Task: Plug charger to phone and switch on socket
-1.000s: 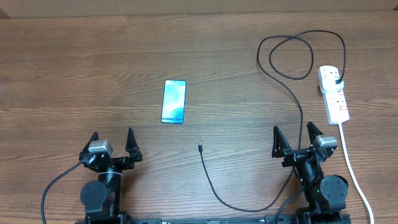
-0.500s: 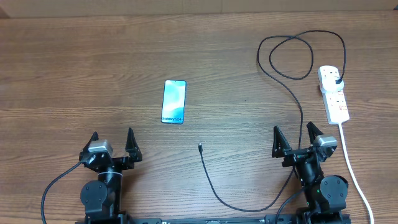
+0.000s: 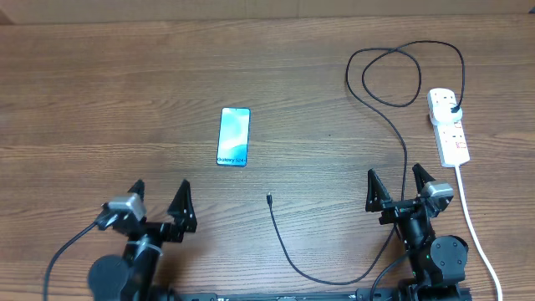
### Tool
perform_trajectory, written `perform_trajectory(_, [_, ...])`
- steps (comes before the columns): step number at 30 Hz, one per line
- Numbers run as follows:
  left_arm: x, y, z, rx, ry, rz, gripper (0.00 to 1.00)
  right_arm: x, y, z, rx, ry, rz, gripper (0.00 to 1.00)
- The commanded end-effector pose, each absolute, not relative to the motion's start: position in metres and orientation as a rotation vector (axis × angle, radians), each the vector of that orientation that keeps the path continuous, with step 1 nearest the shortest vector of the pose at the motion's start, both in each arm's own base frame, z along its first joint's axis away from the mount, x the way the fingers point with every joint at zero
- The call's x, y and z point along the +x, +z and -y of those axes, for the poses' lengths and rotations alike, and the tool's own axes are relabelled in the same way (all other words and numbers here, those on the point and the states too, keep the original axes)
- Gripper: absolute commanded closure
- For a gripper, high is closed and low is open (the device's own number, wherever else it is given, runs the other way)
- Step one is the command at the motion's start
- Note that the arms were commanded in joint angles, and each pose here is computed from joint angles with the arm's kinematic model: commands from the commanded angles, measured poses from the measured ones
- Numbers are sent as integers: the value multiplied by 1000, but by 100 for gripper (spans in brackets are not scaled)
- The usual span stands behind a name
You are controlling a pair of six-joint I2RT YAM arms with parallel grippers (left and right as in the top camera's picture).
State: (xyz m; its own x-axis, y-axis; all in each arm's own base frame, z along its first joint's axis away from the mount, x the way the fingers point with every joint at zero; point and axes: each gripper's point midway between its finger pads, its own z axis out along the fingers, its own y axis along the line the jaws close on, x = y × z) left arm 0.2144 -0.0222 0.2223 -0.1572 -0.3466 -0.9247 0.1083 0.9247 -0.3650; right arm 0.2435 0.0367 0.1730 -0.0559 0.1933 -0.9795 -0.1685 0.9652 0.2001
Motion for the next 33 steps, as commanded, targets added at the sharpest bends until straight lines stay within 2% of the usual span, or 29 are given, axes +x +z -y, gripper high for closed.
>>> perform_trajectory(1, [194,285,30,-179,-459,-1671,0,244,171,-37,13,290,-1595,0])
perform_trajectory(6, [207,337,46,-102,-523,-1845,0,244,171,-37,13,290,-1595,0])
perform_trajectory(9, [229,349,44,-118,-514,-2037,8,244,171,-37,13,290,-1595,0])
perform_trajectory(11, [248,352,42,-144,-522,-2173,0,244,171,-37,13,290,-1595,0])
perform_trajectory(15, [284,346,43,-142,-539,-2372,0,244,171,-37,13,290,-1595,0])
perform_trajectory(18, [310,325,53,-101,-493,-2500,0,244,171,-37,13,290,-1595,0])
perform_trajectory(21, [339,285,93,29,-478,-2635,0,244,171,-37,13,290,-1595,0])
perform_trajectory(28, [357,205,162,214,-510,-2852,0,244,171,-37,13,290,-1595,0])
perform_trajectory(33, [370,148,181,264,-448,-2960,0,244,171,-37,13,290,-1595,0])
